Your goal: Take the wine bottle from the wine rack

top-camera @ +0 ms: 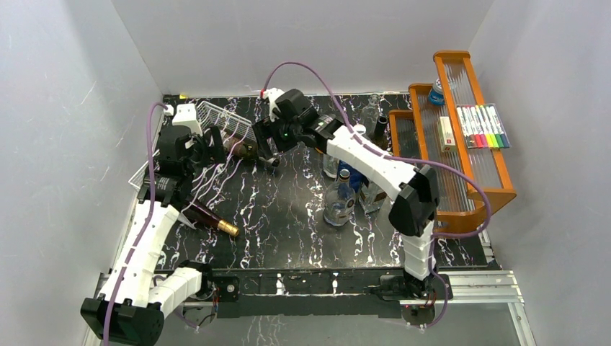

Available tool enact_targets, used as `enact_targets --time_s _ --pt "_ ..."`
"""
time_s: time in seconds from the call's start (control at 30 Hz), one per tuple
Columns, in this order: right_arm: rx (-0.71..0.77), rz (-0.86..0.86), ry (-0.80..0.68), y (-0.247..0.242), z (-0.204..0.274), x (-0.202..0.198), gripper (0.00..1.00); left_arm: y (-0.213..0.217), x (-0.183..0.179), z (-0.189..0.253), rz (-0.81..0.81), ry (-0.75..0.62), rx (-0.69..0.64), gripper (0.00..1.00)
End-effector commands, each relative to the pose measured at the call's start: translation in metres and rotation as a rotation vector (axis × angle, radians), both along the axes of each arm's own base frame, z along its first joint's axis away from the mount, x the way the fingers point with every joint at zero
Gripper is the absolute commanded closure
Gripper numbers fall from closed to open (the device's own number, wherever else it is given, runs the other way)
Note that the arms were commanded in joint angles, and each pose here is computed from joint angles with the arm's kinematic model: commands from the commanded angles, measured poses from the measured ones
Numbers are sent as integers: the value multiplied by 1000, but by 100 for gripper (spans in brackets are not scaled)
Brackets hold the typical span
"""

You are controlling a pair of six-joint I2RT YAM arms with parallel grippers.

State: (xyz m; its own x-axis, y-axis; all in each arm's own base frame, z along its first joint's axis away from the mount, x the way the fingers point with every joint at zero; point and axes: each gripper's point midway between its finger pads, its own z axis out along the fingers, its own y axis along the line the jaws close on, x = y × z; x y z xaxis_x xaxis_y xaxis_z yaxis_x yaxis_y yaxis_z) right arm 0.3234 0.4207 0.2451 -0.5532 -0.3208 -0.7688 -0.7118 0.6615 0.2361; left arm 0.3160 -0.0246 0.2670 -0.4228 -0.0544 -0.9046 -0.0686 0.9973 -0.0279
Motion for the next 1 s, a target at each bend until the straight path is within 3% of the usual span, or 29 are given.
enact_targets --time_s 0.0,0.5,0.87,0.97 --pt "40 3 -93 22 14 24 2 11 -3 19 41 -23 33 2" --pt "-105 -23 -202 53 -59 84 2 16 -16 25 62 -42 25 2" --pt "-208 47 -160 65 -137 90 2 5 -15 19 18 -26 -8 2" --pt "-231 68 -134 65 -158 87 6 2 -14 17 11 -23 -24 2"
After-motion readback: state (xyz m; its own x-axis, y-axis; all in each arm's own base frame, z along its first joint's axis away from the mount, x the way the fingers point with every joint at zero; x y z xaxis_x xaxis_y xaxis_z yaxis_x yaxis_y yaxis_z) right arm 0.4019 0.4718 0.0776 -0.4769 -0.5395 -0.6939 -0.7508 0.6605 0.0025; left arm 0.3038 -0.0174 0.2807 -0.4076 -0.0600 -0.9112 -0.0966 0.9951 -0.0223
